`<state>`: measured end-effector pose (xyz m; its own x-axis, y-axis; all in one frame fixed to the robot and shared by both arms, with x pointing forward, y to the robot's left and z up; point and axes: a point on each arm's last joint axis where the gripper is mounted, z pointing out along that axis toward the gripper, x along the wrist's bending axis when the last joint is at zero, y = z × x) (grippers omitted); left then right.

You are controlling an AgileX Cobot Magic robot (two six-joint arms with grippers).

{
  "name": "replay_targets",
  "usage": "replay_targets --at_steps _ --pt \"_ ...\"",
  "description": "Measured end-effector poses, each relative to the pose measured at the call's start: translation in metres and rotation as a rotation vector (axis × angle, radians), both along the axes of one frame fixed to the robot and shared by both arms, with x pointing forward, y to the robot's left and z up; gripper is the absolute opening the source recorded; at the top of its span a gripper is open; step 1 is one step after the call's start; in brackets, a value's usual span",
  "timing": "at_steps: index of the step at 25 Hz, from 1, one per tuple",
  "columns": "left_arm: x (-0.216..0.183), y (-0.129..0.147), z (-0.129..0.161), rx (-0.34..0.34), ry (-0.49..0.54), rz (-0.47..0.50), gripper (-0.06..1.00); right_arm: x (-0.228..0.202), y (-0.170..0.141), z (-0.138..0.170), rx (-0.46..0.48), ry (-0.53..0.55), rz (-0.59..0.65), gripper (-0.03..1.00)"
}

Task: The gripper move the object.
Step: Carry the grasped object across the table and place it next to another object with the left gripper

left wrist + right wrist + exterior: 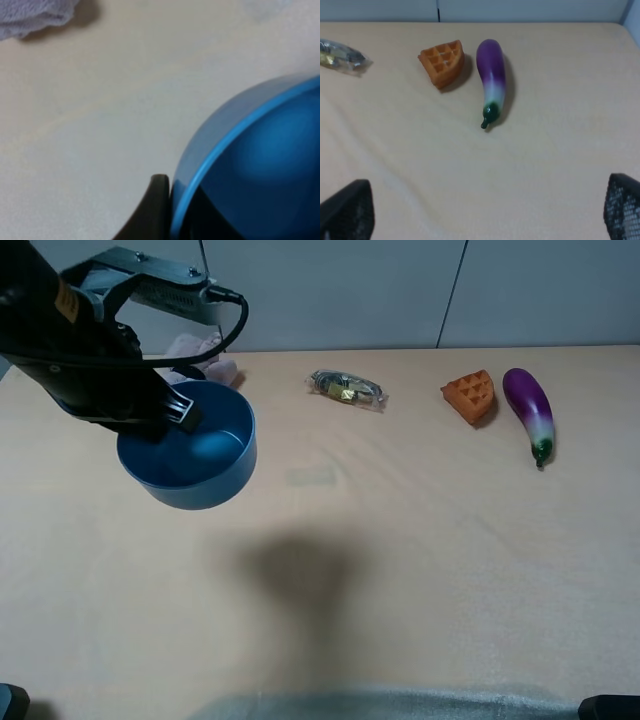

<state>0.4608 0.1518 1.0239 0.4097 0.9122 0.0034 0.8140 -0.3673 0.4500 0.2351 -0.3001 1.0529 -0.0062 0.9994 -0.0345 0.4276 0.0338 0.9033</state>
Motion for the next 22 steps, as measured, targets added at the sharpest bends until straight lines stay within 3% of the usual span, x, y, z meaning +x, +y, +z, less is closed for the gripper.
replay_targets --at_steps 13,22 --pt "0.014 0.033 -0.02 -0.029 -0.03 0.124 0.01 0.0 0.0 0.0 0.0 -0.001 0.0 0.69" --pt "0.031 0.031 -0.049 -0.005 0.002 0.138 0.01 0.0 0.0 0.0 0.0 -0.001 0.0 0.69"
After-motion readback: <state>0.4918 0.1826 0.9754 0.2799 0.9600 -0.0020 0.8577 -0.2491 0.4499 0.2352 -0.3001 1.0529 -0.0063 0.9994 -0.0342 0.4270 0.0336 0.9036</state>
